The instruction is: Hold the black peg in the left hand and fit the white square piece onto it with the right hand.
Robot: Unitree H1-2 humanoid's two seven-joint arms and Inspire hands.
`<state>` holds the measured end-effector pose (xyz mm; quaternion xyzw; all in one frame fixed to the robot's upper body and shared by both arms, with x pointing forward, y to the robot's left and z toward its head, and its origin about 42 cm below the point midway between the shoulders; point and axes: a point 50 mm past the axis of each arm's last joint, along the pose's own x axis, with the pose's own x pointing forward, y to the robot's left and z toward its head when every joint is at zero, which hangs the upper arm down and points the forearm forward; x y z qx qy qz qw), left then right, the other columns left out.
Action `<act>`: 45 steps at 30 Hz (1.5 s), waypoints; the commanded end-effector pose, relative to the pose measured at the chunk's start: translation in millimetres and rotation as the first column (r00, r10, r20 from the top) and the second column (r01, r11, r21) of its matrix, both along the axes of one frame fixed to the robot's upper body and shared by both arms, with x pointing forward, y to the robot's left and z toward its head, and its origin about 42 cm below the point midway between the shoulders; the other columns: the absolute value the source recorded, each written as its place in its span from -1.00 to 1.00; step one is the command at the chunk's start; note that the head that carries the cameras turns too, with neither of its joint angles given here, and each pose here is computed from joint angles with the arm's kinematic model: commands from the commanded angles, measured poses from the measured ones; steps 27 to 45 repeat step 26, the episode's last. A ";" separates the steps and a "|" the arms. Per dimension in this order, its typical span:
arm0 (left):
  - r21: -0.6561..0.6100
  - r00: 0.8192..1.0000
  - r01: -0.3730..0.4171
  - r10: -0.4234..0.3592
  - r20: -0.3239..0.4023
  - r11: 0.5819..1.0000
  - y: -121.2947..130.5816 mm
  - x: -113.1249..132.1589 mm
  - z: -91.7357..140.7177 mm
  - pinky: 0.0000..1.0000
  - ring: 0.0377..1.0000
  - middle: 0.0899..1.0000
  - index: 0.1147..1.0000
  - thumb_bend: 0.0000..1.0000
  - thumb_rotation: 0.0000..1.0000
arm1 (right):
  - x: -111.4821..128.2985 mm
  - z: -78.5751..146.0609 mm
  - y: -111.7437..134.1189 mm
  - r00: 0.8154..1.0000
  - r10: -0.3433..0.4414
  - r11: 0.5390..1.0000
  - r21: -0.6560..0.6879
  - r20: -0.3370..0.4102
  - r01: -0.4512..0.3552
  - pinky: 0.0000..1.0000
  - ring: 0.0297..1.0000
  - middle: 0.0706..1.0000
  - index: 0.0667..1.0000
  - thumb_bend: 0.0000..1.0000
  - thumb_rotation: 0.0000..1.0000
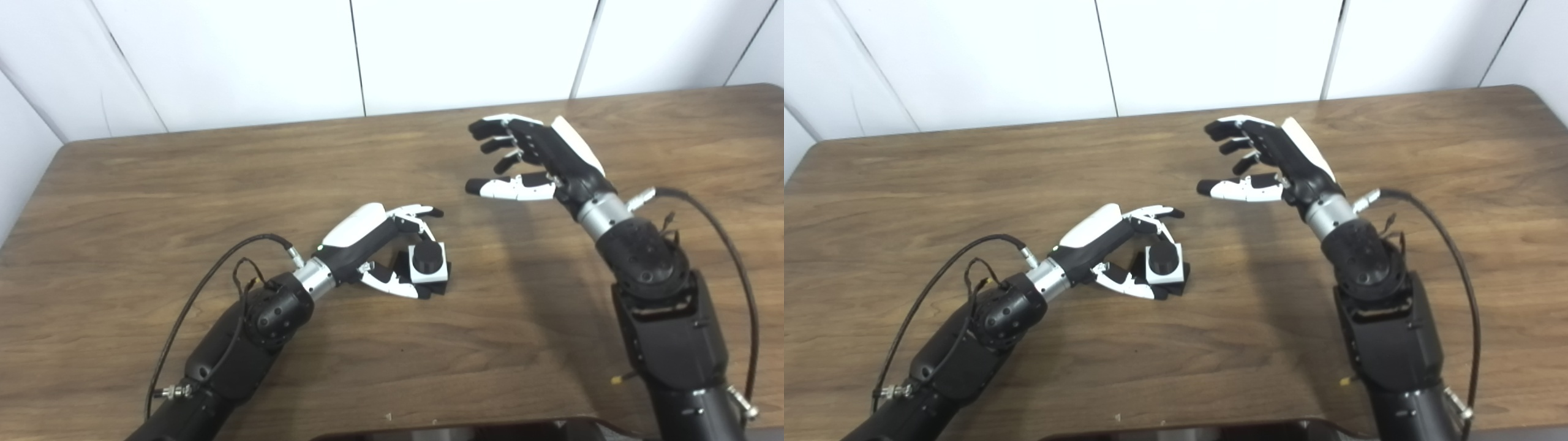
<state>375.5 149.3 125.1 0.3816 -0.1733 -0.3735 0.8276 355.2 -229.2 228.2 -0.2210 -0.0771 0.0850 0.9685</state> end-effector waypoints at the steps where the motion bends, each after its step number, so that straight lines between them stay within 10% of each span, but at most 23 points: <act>1: 0.189 0.990 0.018 0.010 -0.143 0.982 21.8 -17.5 -46.4 0.69 0.83 0.77 -0.15 0.04 -0.85 | -2.8 10.9 2.6 0.996 -0.078 0.987 0.143 0.044 0.071 0.20 0.43 0.47 0.47 0.24 -0.51; 6: 0.194 0.992 0.013 0.012 -0.127 0.981 21.3 -17.9 -47.5 0.65 0.82 0.77 -0.15 0.04 -0.85 | -13.5 -6.5 4.1 0.989 -0.146 0.957 0.252 -0.019 0.146 0.24 0.43 0.47 0.49 0.27 -0.42; 9: 0.187 0.990 0.018 0.008 -0.138 0.982 21.4 -18.7 -46.6 0.65 0.85 0.81 0.39 0.60 -0.61 | -18.9 -15.3 7.2 0.988 -0.152 0.944 0.289 -0.037 0.157 0.24 0.42 0.47 0.48 0.31 -0.37; 13: 0.157 0.986 -0.020 0.046 -0.163 0.987 24.0 -22.1 -40.7 0.70 0.94 0.94 0.97 0.88 -0.53 | -25.7 -22.1 10.1 0.984 -0.166 0.933 0.312 -0.066 0.178 0.26 0.41 0.48 0.47 0.30 -0.39; 20: -0.008 0.968 -0.164 0.159 -0.193 0.986 36.6 -38.1 -31.6 0.63 0.93 0.98 1.00 0.94 -0.20 | -32.7 -31.5 8.8 0.982 -0.172 0.923 0.335 -0.082 0.189 0.28 0.37 0.47 0.45 0.32 -0.41; 26: -0.254 0.924 -0.350 0.288 -0.250 0.902 43.1 -62.6 -33.9 0.51 0.69 0.71 0.66 0.30 -0.29 | -38.7 -38.6 10.4 0.981 -0.169 0.912 0.364 -0.094 0.192 0.25 0.39 0.46 0.43 0.34 -0.43; 45: -0.254 0.924 -0.350 0.288 -0.250 0.902 43.1 -62.6 -33.9 0.51 0.69 0.71 0.66 0.30 -0.29 | -38.7 -38.6 10.4 0.981 -0.169 0.912 0.364 -0.094 0.192 0.25 0.39 0.46 0.43 0.34 -0.43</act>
